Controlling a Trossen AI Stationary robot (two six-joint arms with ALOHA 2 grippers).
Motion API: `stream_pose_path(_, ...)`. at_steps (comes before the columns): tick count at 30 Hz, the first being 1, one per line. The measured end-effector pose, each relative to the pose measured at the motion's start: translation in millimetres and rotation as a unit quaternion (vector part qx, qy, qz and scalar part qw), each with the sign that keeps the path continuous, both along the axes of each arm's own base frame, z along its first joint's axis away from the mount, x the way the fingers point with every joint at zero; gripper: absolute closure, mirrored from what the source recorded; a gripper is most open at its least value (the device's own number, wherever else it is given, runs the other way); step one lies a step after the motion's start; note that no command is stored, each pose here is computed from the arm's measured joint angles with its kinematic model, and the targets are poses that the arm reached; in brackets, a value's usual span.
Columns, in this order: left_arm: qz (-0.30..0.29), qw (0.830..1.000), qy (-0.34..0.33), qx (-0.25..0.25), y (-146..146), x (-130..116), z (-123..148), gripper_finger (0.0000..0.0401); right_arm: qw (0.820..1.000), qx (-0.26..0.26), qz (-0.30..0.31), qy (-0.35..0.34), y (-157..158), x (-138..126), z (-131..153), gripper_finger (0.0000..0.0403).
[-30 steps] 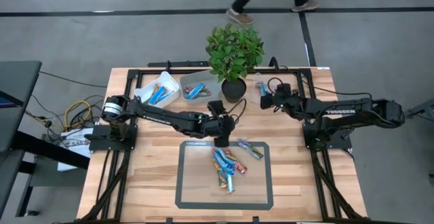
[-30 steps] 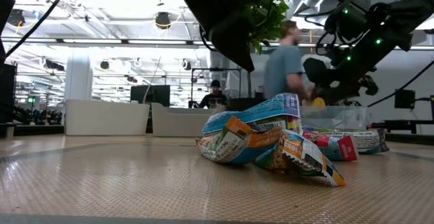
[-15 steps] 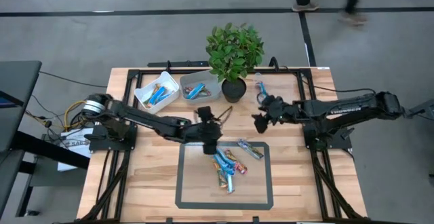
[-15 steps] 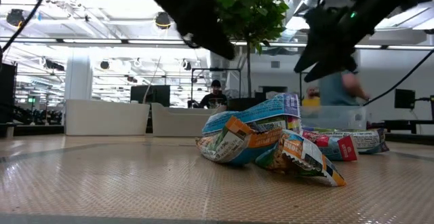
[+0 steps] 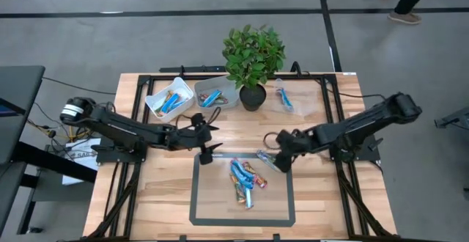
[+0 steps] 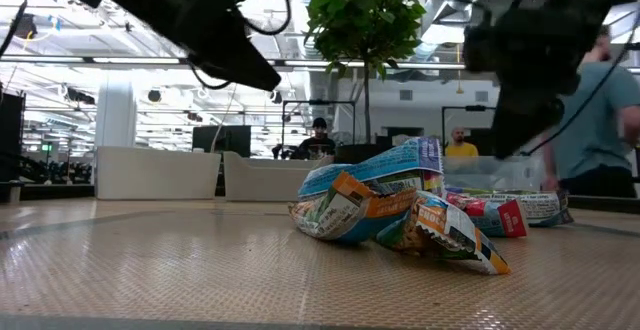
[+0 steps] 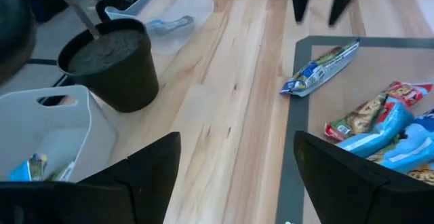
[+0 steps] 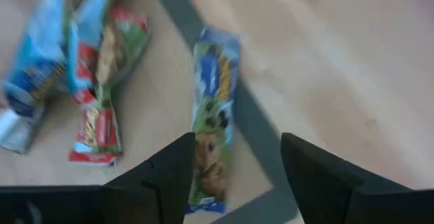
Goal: Pick and place Granola Bars by type
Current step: Put the blue granola bar into the transparent bin
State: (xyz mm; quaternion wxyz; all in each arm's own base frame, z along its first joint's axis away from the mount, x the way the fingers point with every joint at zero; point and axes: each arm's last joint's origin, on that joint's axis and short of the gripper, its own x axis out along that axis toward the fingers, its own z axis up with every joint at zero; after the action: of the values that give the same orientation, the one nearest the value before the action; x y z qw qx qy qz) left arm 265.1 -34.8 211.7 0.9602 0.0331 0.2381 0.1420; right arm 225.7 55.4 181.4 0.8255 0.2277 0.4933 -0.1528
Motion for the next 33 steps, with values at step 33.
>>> stream_pose_path(33, 0.002, 1.0, -0.01, -0.019, -4, -16, -1, 0.0123, 0.99, -0.02, 0.061, 0.123, 21, 51, -47, 0.0319)
